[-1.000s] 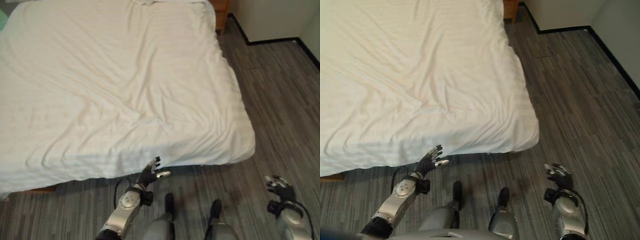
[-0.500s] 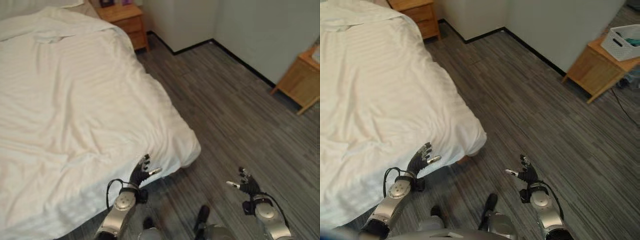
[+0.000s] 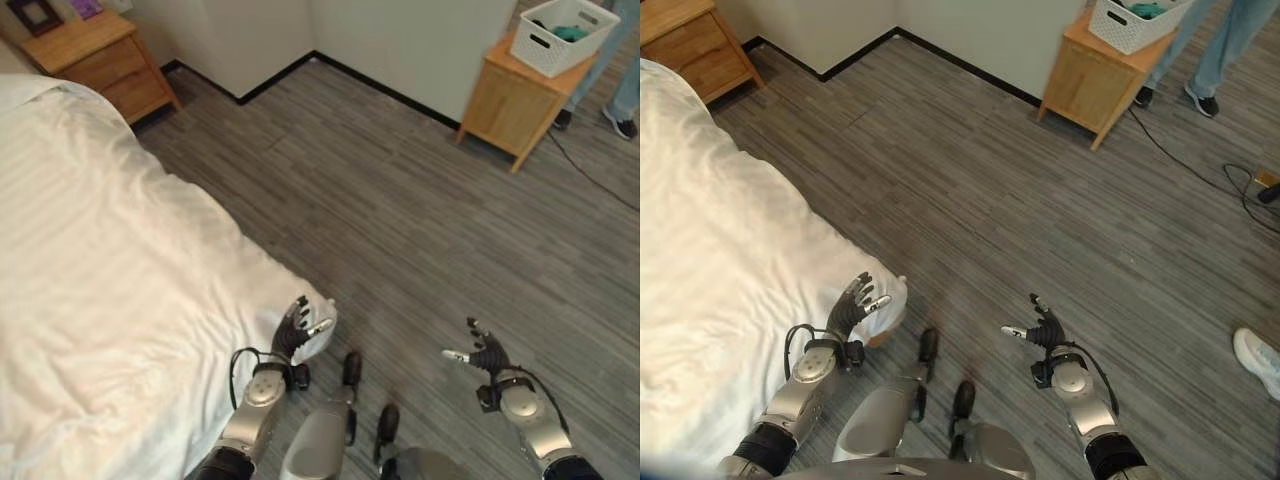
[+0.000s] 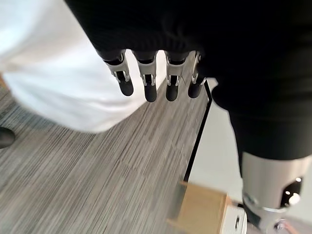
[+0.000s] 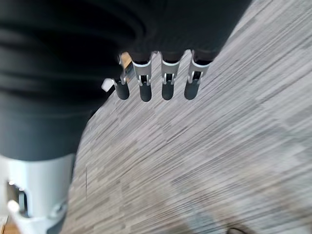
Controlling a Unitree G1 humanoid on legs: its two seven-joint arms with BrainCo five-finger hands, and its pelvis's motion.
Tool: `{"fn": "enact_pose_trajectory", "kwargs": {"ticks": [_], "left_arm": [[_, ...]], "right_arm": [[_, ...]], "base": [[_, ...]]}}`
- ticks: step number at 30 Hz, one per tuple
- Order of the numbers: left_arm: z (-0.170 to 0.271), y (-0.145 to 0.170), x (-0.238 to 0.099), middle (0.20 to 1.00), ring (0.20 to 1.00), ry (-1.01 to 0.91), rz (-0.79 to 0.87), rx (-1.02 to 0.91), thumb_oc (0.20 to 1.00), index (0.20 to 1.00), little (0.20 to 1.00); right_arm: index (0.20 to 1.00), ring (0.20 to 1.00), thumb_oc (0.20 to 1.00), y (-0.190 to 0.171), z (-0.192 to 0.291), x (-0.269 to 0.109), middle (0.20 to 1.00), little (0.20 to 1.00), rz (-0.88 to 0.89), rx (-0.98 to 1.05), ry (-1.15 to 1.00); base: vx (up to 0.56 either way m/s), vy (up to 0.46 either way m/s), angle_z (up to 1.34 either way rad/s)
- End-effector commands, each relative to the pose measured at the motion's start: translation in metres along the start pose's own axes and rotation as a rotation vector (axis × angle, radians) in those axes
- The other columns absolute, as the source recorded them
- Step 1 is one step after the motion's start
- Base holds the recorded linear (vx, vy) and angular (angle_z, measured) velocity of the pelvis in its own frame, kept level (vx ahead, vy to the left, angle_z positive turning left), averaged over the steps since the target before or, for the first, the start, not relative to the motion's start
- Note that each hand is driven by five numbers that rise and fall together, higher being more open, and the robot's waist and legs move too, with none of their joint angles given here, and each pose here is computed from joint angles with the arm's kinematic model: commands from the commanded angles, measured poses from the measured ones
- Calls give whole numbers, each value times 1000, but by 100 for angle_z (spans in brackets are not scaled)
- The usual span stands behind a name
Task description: Making the bed.
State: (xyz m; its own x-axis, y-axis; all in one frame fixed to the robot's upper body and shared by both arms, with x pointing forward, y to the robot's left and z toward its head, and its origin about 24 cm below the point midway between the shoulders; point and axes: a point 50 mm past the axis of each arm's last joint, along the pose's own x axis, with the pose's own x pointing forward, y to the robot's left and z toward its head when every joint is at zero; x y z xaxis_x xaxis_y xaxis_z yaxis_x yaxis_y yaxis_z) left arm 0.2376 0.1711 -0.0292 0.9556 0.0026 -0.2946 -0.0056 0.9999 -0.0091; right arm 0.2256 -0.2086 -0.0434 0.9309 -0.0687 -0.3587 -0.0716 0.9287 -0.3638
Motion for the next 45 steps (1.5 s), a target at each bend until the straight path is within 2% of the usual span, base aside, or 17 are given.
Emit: {"fn": "enact_pose_trajectory", "kwargs": {"ticks": [1, 8, 15, 22, 30, 39, 45], "left_arm": [[15, 4, -6, 1000, 1000, -100, -12, -9, 1000, 1000, 1000], [27, 13, -4, 1000, 1000, -138, 4, 47, 1000, 1000, 1000], [46, -8, 9, 1000, 1000, -199, -58, 47, 1000, 1000, 1000], [33, -4, 6, 1000, 1000, -157, -63, 98, 1000, 1000, 1000], [39, 12, -2, 1000, 1000, -185, -2, 44, 1000, 1000, 1000], [4, 31, -20, 1000, 1000, -47, 67, 45, 1000, 1000, 1000], [3, 39, -18, 1000, 1000, -23, 91, 94, 1000, 1000, 1000]], "right_arm": [[1000, 1000, 1000, 3, 25, 6, 1000, 1000, 7, -39, -127], [1000, 1000, 1000, 2, 31, 6, 1000, 1000, -11, -44, -151], [1000, 1000, 1000, 0, 31, 3, 1000, 1000, -44, 21, -149], [1000, 1000, 1000, 10, 19, -1, 1000, 1000, 2, -10, -101], [1000, 1000, 1000, -6, 57, 12, 1000, 1000, -2, -51, -238], [1000, 1000, 1000, -2, 58, 15, 1000, 1000, -1, -88, -236], [1000, 1000, 1000, 10, 43, 8, 1000, 1000, 4, -58, -185]], "base": [[420, 92, -21], [358, 118, 24], [484, -70, 130], [550, -102, 93], [372, -104, 16], [594, 210, 33], [502, 260, 40]]}}
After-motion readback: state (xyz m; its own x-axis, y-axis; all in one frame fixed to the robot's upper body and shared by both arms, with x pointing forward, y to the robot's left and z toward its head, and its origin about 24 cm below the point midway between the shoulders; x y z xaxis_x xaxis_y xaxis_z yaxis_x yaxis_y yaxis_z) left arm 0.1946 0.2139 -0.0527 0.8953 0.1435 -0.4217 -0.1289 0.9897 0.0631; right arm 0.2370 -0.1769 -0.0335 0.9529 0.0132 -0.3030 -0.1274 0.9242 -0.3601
